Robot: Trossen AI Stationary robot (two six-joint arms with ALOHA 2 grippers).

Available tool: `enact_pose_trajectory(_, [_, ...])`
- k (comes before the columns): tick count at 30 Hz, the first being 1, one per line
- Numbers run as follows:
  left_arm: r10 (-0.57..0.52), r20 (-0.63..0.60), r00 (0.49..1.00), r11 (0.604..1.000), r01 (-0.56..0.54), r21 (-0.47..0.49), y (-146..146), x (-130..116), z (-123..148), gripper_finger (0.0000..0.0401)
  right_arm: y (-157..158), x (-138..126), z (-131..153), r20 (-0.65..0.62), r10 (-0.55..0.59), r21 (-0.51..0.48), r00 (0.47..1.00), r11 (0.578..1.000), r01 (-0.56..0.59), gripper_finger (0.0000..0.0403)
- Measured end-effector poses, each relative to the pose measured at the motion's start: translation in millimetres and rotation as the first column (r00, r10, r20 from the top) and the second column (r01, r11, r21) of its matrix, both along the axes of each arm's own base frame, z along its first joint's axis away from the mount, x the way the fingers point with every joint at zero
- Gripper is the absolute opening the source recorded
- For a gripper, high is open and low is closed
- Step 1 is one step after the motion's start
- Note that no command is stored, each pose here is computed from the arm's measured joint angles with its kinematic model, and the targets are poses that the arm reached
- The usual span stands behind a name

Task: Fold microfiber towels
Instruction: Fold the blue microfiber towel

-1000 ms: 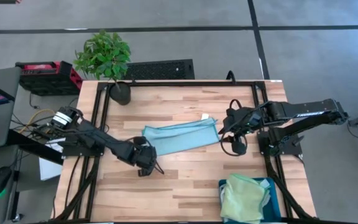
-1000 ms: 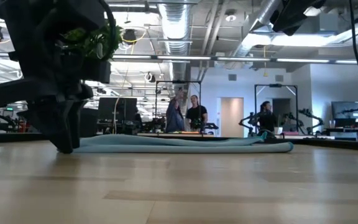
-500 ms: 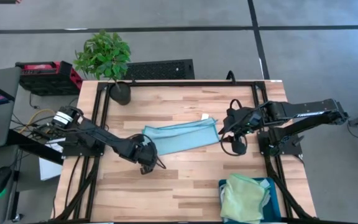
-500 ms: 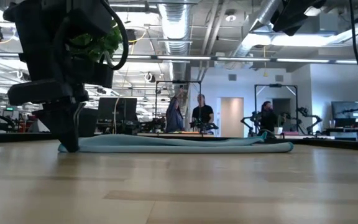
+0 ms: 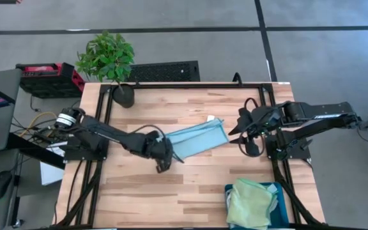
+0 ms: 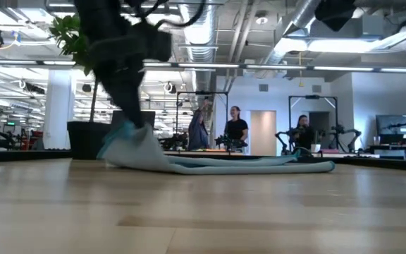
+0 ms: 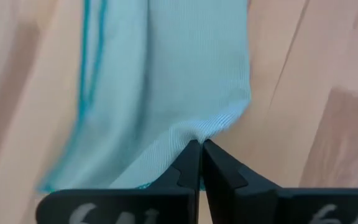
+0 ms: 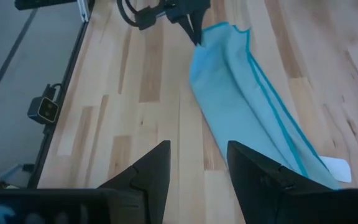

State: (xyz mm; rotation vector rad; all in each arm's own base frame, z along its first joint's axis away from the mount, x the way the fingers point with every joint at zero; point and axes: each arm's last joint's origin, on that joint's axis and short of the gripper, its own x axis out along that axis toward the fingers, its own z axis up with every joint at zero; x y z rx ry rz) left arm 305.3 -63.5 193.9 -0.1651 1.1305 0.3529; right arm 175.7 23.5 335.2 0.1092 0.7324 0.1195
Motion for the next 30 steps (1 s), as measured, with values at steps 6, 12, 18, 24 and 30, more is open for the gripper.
enact_pose_trajectory(6, [-0.090, 0.016, 0.996, 0.994, 0.089, 0.057, 29, 38, 13, 0.0000, 0, -2, 1, 0.006, 0.000, 0.000, 1.000, 1.000, 0.000, 0.0182])
enact_pose_trajectory(12, [-0.117, 0.043, 0.992, 0.990, 0.113, 0.088, 63, 89, 19, 0.0000, 0, -2, 1, 0.003, 0.000, 0.000, 1.000, 1.000, 0.000, 0.0182])
enact_pose_trajectory(18, [-0.194, 0.104, 0.976, 0.970, 0.175, 0.167, 97, 139, 35, 0.0000, 0, -3, 0, -0.012, 0.000, -0.003, 1.000, 1.000, 0.000, 0.0182])
enact_pose_trajectory(24, [-0.250, 0.165, 0.954, 0.956, 0.216, 0.200, 124, 182, 37, 0.0000, 0, -4, -1, -0.021, 0.000, -0.003, 1.000, 1.000, 0.000, 0.0182])
enact_pose_trajectory(30, [-0.291, 0.191, 0.938, 0.950, 0.259, 0.176, 132, 219, 22, 0.0000, -1, -4, -1, -0.022, -0.001, -0.004, 1.000, 1.000, 0.001, 0.0182])
